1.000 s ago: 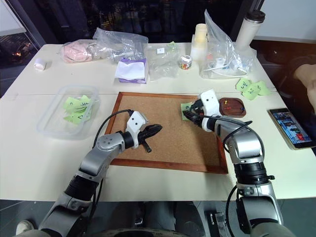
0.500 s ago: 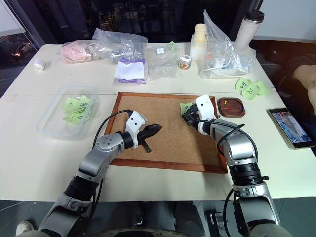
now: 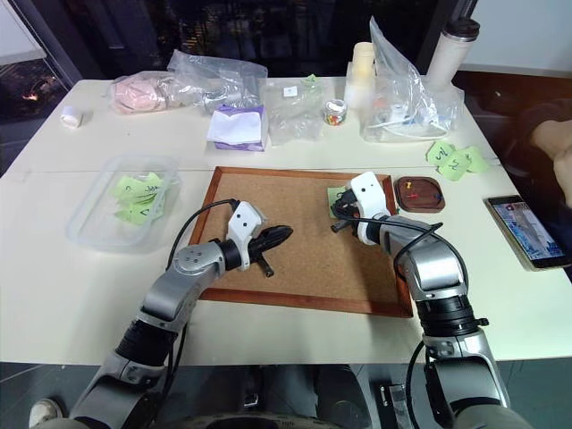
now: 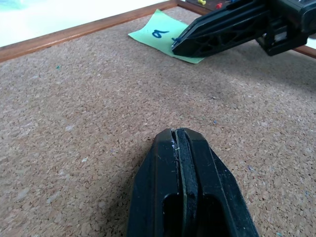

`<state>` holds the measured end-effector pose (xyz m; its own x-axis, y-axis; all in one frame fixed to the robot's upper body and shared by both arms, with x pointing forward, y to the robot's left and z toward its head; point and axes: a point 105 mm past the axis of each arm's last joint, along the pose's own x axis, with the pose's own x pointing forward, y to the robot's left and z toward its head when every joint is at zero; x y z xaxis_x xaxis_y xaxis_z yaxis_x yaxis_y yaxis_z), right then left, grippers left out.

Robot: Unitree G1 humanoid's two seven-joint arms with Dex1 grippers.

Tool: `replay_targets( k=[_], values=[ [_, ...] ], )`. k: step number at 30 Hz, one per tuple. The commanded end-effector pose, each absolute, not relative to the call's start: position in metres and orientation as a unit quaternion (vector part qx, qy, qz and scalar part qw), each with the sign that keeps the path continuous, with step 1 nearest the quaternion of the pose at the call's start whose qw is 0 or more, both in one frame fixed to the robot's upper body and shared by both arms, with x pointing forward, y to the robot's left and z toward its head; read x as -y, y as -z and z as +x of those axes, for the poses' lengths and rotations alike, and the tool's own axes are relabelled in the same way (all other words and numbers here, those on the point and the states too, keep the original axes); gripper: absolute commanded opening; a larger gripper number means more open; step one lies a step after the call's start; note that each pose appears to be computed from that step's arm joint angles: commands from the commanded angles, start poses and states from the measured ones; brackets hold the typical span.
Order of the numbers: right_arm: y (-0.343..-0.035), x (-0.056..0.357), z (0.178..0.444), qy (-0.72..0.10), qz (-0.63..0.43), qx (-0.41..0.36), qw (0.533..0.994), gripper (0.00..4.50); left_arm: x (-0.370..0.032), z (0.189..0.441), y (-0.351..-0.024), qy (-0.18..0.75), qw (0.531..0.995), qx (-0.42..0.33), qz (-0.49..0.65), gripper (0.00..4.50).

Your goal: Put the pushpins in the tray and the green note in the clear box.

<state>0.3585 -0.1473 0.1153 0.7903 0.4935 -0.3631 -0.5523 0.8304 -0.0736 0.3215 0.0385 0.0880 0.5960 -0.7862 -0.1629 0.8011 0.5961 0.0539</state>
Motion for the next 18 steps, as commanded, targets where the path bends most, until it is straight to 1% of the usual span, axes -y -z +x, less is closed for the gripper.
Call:
replay_targets(
  k=[1, 9, 10, 13, 18],
  values=[
    [-0.168, 0.133, 0.354, -0.310, -0.105, -0.079, 0.942, 0.04, -0.041, 0.319, -0.071, 0.439, 0.891, -0.098, 0.053, 0.00],
    [-0.174, 0.131, 0.347, -0.314, -0.117, -0.075, 0.939, 0.04, -0.040, 0.322, -0.073, 0.440, 0.892, -0.089, 0.053, 0.00],
    [-0.175, 0.131, 0.346, -0.315, -0.118, -0.075, 0.939, 0.04, -0.041, 0.326, -0.077, 0.429, 0.898, -0.081, 0.048, 0.00],
    [-0.177, 0.128, 0.333, -0.334, -0.131, -0.076, 0.930, 0.04, -0.041, 0.340, -0.097, 0.405, 0.913, -0.048, 0.006, 0.00],
    [-0.172, 0.126, 0.315, -0.357, -0.164, -0.089, 0.915, 0.04, -0.035, 0.353, -0.131, 0.397, 0.915, -0.004, -0.072, 0.00]
  ],
)
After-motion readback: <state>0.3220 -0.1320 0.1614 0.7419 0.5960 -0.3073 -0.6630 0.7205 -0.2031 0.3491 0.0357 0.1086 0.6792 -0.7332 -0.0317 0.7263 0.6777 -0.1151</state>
